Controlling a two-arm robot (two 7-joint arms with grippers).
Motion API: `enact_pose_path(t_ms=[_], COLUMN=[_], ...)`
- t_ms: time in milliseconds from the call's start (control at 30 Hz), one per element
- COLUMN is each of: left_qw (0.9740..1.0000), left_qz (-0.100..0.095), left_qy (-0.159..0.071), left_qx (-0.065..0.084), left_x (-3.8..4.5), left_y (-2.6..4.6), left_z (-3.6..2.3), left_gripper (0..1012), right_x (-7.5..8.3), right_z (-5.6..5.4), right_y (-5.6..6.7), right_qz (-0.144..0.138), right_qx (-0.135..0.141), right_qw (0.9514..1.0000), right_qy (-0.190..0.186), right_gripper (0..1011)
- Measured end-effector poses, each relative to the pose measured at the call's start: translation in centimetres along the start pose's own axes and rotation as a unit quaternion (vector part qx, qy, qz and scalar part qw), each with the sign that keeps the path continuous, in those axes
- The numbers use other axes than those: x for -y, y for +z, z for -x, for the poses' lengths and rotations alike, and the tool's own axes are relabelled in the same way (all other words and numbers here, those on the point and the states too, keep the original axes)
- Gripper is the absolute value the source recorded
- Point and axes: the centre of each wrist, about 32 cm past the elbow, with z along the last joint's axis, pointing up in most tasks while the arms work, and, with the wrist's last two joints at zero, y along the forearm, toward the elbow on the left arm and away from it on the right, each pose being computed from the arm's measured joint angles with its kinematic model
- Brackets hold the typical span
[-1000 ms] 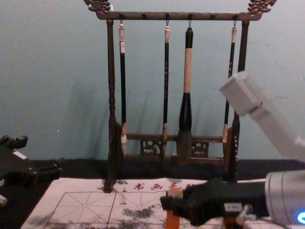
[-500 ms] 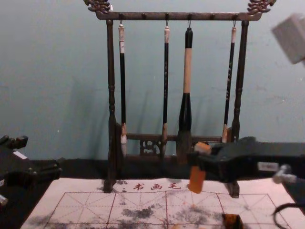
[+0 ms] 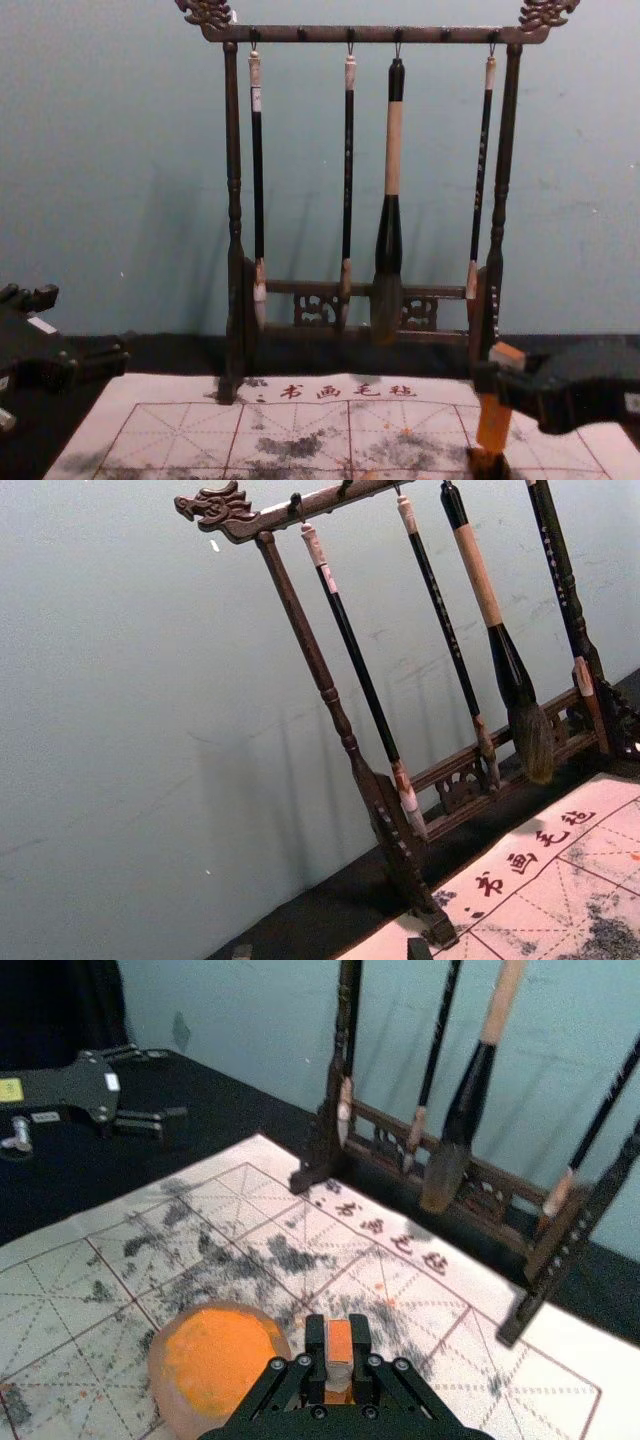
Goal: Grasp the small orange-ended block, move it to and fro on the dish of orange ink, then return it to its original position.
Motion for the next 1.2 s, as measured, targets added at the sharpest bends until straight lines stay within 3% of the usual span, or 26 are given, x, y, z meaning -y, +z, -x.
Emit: enact_pose_path(t_ms=[567, 1200], left_qw=[1.0, 1.0], left_qz=[0.0, 0.0], left_qy=[0.0, 0.0], left_qx=[0.0, 0.0], left_x=[0.0, 0.0], left_y=[0.0, 0.0], left_z=[0.0, 0.0], left_gripper=[1001, 1001], right_x=[-0.3, -1.5], right_z=[0.1, -0.1], right_y=[-1.2, -1.5], right_qz=[0.019, 0.032], right_qx=[-0.03, -0.03], right_qw=[0.9992, 0.9987], right_qy=[-0.02, -0.025], right_gripper=[105, 105])
